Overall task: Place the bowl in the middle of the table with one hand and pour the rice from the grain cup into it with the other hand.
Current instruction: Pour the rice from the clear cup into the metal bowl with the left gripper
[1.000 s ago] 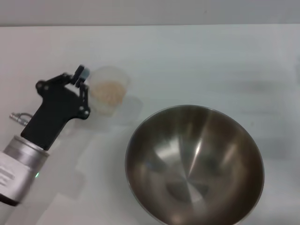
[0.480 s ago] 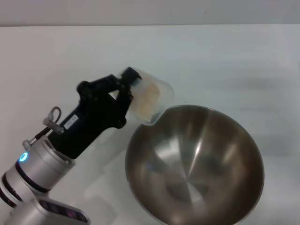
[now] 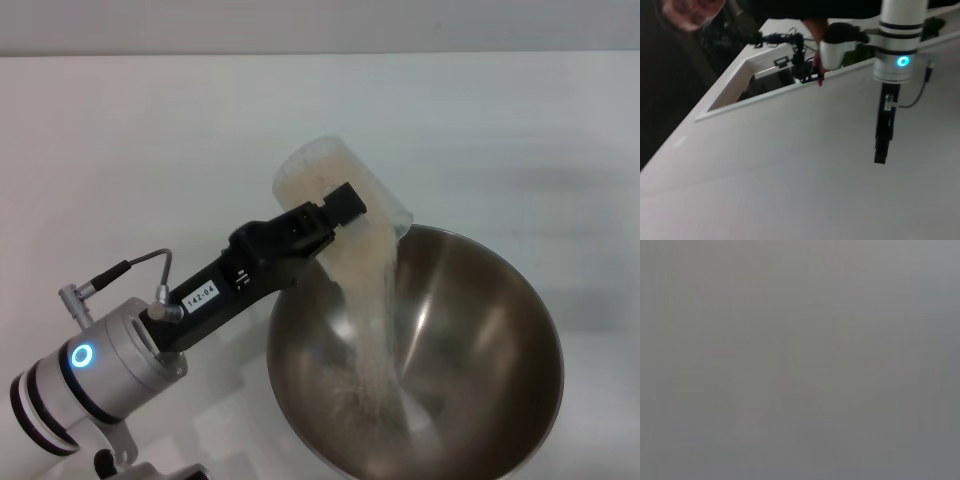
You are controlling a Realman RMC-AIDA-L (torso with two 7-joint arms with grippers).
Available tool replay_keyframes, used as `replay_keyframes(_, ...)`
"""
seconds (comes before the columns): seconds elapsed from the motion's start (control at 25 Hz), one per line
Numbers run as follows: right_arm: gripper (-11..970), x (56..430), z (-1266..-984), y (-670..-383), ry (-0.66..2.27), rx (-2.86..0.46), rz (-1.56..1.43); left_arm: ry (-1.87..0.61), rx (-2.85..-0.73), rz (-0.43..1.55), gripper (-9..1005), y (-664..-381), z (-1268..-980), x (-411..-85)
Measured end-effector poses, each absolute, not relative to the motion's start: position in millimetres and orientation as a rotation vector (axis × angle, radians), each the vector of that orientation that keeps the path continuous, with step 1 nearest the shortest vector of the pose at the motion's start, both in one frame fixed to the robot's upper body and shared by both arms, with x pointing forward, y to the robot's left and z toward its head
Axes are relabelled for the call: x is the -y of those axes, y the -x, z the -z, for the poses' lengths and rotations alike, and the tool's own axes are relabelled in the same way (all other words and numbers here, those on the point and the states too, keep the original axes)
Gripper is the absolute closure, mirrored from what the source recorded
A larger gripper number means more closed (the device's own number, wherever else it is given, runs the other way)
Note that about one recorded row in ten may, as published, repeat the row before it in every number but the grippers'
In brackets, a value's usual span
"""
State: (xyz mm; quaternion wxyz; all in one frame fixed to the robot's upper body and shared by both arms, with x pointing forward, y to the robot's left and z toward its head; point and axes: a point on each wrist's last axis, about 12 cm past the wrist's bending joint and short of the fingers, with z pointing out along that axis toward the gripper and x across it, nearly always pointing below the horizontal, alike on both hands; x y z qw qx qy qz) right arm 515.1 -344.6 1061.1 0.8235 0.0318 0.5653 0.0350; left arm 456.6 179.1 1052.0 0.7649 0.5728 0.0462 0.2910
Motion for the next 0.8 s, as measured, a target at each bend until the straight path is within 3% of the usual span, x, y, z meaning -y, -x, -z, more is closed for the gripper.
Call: replay_keyframes(0.8,469,350.8,-1061.8,-510.4,-0.051,-1.195,-0.049,-1.317,0.124,-0.906,947,-458.4,-1047.9,-176.8)
